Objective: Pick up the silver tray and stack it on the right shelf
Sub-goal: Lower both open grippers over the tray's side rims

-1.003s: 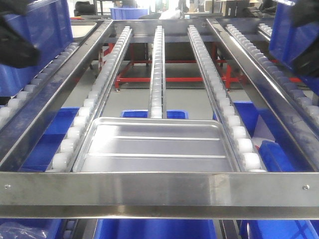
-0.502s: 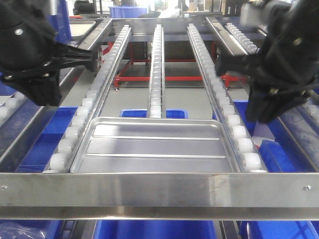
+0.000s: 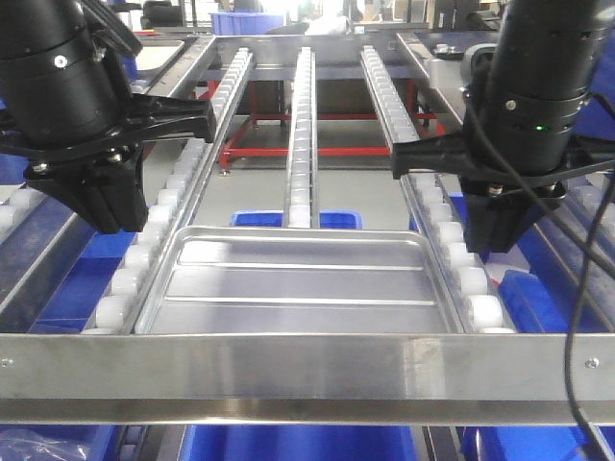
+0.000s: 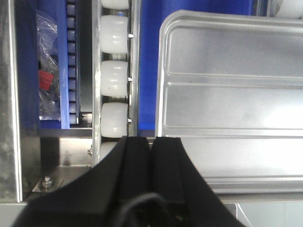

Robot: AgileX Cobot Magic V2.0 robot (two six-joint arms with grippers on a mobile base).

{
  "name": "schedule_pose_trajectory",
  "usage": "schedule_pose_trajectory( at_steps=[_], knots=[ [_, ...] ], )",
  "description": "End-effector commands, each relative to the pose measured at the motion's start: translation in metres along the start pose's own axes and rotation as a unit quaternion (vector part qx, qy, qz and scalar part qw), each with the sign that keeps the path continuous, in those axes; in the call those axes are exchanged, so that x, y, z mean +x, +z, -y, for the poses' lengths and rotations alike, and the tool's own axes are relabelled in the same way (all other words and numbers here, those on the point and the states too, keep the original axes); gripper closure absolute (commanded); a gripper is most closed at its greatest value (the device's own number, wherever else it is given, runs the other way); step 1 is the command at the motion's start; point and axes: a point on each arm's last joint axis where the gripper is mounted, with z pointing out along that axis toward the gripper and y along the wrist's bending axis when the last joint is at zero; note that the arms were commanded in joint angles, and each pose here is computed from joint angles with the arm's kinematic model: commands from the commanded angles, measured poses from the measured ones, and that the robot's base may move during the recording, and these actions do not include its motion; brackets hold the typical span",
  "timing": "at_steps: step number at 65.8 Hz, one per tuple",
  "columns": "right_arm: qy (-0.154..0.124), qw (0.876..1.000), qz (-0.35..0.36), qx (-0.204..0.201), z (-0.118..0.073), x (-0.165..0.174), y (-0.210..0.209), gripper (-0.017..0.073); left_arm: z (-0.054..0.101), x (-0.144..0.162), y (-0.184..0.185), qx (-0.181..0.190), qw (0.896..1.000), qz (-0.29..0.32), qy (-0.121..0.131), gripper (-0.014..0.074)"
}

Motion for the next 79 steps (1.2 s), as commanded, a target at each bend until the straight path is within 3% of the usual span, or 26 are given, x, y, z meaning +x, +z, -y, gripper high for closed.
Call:
schedule_pose_trajectory(
  at_steps=[1, 11, 33, 54, 72, 76, 79],
  knots=[
    [0.000, 0.999, 0.043, -0.026, -0.009, -0.009, -0.022, 0.0480, 0.002, -0.013, -0.012, 0.015, 0.999, 0.039, 0.004, 0.0685],
    [0.005, 0.997, 0.047, -0.058, -0.022, -0.006, -0.024, 0.0480, 0.004, -0.015, 0.007, 0.002, 1.000, 0.015, 0.002, 0.0685],
    [0.014, 0.998, 0.027, -0.057, -0.024, -0.002, -0.016, 0.0480, 0.014, -0.030, 0.005, 0.028, 0.998, 0.051, 0.000, 0.0685],
    [0.004, 0.998, 0.028, -0.059, -0.026, -0.003, -0.009, 0.0474, 0.012, -0.025, 0.023, 0.002, 1.000, 0.023, 0.013, 0.0685],
    [0.005, 0.998, 0.032, -0.062, -0.027, -0.003, -0.007, 0.0223, 0.011, -0.026, 0.023, -0.010, 1.000, 0.019, 0.021, 0.0673],
    [0.005, 0.998, 0.032, -0.062, -0.027, -0.003, -0.007, 0.0213, 0.011, -0.026, 0.023, -0.009, 1.000, 0.017, 0.018, 0.0608],
    [0.005, 0.998, 0.032, -0.062, -0.027, -0.003, -0.007, 0.0213, 0.011, -0.026, 0.023, -0.008, 1.000, 0.017, 0.017, 0.0510]
  ],
)
